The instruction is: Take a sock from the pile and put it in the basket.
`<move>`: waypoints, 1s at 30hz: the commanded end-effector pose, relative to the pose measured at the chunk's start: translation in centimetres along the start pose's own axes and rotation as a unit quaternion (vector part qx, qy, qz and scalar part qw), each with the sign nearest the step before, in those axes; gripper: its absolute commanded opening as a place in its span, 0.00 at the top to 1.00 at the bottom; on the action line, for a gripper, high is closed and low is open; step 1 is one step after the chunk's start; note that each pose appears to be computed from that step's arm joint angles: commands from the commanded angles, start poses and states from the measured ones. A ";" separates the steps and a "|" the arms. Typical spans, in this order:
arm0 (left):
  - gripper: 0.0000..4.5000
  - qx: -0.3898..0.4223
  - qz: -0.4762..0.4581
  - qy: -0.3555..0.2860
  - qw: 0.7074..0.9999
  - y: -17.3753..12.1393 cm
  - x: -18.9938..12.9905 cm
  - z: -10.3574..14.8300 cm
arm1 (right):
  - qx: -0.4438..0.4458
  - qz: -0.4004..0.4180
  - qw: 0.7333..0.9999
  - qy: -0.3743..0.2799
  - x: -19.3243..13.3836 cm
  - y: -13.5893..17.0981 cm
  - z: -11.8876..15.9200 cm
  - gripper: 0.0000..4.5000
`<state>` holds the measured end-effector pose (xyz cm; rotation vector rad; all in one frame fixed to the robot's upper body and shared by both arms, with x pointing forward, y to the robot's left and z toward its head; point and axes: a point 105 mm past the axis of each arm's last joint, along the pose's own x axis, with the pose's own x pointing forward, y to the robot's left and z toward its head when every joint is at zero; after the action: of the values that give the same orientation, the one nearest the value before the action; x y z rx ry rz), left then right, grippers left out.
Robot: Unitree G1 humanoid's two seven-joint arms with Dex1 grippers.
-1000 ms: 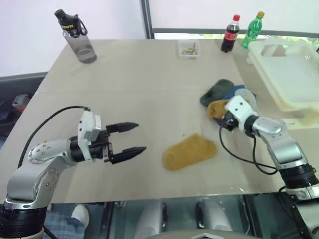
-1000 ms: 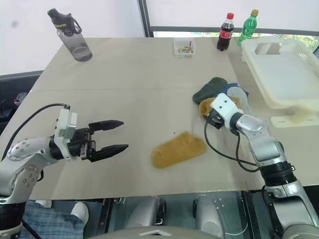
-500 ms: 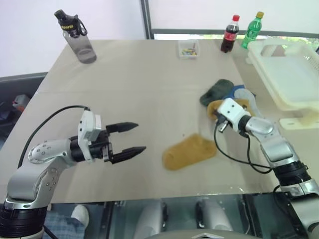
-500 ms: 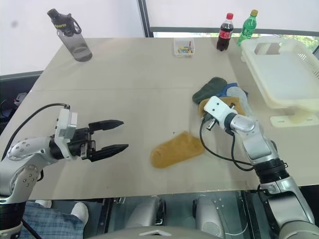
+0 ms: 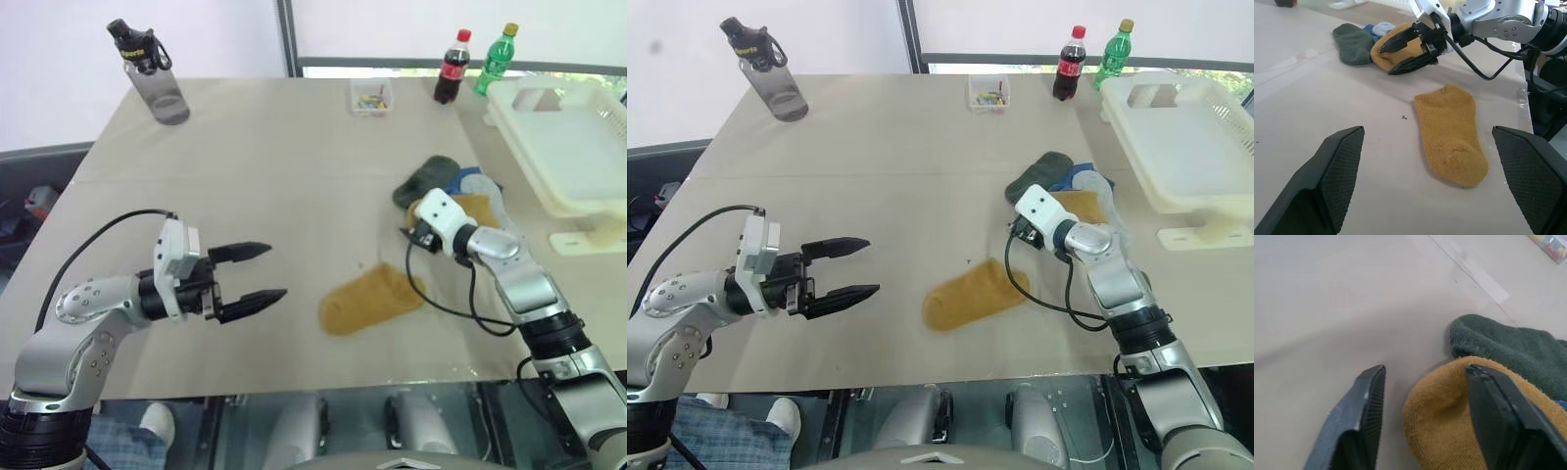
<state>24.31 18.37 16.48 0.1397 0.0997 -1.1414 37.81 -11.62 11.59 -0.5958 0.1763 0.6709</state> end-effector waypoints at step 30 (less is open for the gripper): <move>0.00 0.015 0.000 -0.007 1.000 -0.6 0.1 0.5 | -0.003 0.158 0.983 -0.099 2.9 10.4 8.6 0.99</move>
<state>24.11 18.11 16.14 0.1328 0.1067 -1.1366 33.63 -0.20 11.29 -0.4906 0.1576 0.9868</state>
